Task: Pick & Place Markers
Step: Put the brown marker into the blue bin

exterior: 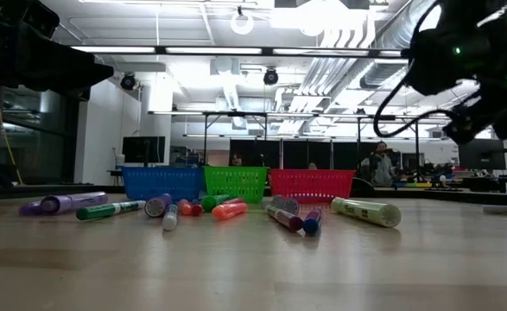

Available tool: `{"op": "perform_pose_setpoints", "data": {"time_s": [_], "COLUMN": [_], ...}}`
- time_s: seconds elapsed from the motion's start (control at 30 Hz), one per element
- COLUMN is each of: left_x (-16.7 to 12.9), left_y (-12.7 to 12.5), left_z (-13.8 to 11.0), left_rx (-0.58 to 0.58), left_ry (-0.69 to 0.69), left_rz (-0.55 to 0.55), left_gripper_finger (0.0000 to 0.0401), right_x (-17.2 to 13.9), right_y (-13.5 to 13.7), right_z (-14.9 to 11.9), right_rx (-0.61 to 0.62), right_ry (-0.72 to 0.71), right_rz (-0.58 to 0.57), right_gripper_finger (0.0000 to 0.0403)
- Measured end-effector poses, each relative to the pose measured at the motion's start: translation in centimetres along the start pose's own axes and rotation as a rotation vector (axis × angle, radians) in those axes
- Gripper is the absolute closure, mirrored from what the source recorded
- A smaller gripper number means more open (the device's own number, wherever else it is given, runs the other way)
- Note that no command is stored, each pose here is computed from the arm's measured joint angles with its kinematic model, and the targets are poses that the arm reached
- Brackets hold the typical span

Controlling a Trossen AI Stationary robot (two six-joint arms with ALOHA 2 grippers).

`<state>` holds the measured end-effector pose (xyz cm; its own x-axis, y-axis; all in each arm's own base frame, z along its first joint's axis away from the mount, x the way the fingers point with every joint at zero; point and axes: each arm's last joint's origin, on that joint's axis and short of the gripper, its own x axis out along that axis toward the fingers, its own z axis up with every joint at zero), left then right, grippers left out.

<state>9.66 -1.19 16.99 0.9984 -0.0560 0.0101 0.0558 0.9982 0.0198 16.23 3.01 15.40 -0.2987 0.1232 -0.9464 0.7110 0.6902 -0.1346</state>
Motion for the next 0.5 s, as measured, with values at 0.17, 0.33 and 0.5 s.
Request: {"op": "perform_pose_setpoints", "data": {"time_s": [0.17,0.33,0.5], "left_x": [0.0,0.0,0.0], "left_y": [0.0,0.0,0.0], "left_z": [0.0,0.0,0.0], "left_rx": [0.000,0.000,0.000], "left_ry": [0.000,-0.001,-0.001], "left_rz": [0.000,0.000,0.000], "left_gripper_finger": [0.0206,0.0206,0.0206], "right_x": [1.2,2.2,3.3], "right_y": [-0.3,-0.6,-0.6], "right_z": [0.3,0.7,1.0], "right_rx": [-0.021,-0.010,-0.047], "right_ry": [0.006,-0.010,-0.020], "right_rz": [0.005,0.042,0.099], "right_gripper_finger": [0.0258,0.0258,0.0258]}}
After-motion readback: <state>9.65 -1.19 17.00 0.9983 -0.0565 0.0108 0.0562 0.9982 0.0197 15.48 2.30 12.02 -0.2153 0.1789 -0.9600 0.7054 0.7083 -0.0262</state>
